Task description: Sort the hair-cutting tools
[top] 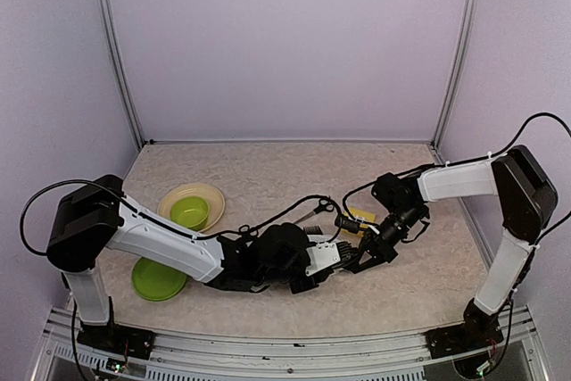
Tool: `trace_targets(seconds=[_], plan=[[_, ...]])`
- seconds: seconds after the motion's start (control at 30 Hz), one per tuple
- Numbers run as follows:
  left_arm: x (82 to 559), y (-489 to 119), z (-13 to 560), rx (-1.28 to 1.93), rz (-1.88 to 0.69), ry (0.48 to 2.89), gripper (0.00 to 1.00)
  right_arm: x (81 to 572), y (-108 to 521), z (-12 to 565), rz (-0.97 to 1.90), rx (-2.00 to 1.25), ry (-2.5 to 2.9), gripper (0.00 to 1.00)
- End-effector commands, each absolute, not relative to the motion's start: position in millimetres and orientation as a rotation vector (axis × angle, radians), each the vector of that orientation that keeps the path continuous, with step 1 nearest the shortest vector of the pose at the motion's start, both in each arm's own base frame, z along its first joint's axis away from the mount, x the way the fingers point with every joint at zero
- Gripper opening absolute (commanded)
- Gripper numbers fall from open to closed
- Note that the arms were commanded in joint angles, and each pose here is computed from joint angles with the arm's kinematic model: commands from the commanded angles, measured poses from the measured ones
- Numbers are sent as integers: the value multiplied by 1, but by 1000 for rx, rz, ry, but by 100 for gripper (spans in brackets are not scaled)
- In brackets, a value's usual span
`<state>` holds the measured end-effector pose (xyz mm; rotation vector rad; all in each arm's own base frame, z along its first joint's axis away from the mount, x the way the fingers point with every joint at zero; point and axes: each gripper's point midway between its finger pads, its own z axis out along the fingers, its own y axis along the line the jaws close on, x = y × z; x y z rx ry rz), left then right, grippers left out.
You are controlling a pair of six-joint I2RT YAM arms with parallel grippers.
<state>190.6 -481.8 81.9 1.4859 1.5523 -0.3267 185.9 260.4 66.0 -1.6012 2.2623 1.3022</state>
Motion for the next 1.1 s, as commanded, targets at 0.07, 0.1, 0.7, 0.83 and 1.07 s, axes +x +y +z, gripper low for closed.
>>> trace_targets(seconds=[0.07, 0.1, 0.7, 0.83, 1.07], plan=[[204, -473, 100, 1502, -149, 1503, 17, 179, 258, 75, 1331, -1612, 2243, 0], [205, -471, 97, 1517, -125, 1507, 17, 179, 257, 77, 1335, -1616, 2241, 0], [194, -489, 111, 1476, -183, 1473, 80, 176, 259, 86, 1375, -1609, 2239, 0], [190, -503, 107, 1491, -231, 1460, 98, 176, 259, 88, 1383, -1609, 2234, 0], [182, -518, 116, 1501, -313, 1399, 82, 174, 259, 89, 1394, -1606, 2228, 0]])
